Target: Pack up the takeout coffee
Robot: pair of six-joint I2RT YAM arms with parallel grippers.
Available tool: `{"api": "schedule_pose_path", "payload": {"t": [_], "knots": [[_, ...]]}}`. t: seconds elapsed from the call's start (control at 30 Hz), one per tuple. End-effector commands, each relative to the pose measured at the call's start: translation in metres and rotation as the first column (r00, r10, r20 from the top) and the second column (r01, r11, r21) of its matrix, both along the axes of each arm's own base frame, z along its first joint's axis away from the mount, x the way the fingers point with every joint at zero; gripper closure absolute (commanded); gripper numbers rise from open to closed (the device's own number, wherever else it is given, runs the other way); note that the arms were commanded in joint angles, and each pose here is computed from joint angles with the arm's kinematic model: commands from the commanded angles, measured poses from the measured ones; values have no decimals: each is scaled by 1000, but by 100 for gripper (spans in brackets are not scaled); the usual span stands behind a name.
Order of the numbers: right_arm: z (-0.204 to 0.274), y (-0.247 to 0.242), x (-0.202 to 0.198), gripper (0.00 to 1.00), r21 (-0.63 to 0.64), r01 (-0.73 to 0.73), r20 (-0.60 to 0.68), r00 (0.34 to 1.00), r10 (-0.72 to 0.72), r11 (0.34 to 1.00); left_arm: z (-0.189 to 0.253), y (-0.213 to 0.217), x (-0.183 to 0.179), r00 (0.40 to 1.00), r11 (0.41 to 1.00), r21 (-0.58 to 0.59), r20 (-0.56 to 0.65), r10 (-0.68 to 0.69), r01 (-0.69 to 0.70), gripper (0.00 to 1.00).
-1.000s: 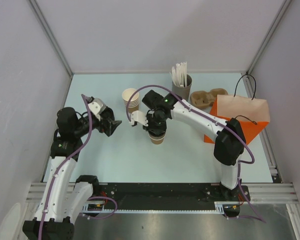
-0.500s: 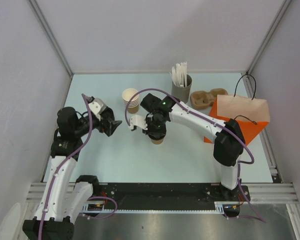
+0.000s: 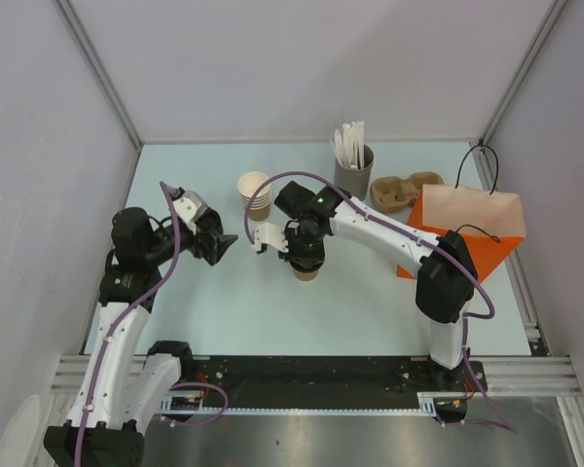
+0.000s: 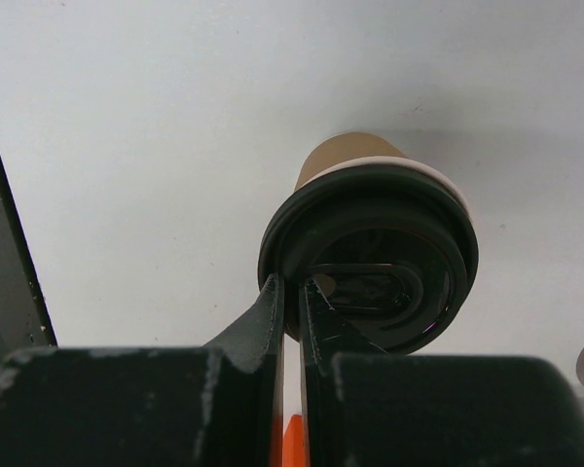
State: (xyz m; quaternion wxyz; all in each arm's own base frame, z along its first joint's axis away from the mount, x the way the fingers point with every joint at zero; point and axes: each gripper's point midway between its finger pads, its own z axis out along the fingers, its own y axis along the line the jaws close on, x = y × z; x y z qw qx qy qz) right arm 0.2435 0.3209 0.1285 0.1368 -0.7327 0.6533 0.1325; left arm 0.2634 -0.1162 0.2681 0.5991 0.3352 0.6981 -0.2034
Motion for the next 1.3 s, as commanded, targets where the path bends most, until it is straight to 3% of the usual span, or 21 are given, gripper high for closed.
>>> {"api": "schedule_pose_path", "payload": {"t": [0.0,0.4,0.63,1.27], "knots": [[-6,2,-3,100,-4,-21,-17,1000,21,1000,6,-3,0,998,999,14,48,-39,38,1],[-16,6,-1,99,-9,-19,-27,999,18,1000,6,-3,-1,998,999,17,50,-43,42,0],[-12,7,-1,93,6,-24,-18,1000,24,1000,7,-4,-1,998,999,15,50,-47,46,1],[1,8,9,60,47,-3,39,999,1,999,6,-4,-1,998,999,13,44,-51,50,1]]}}
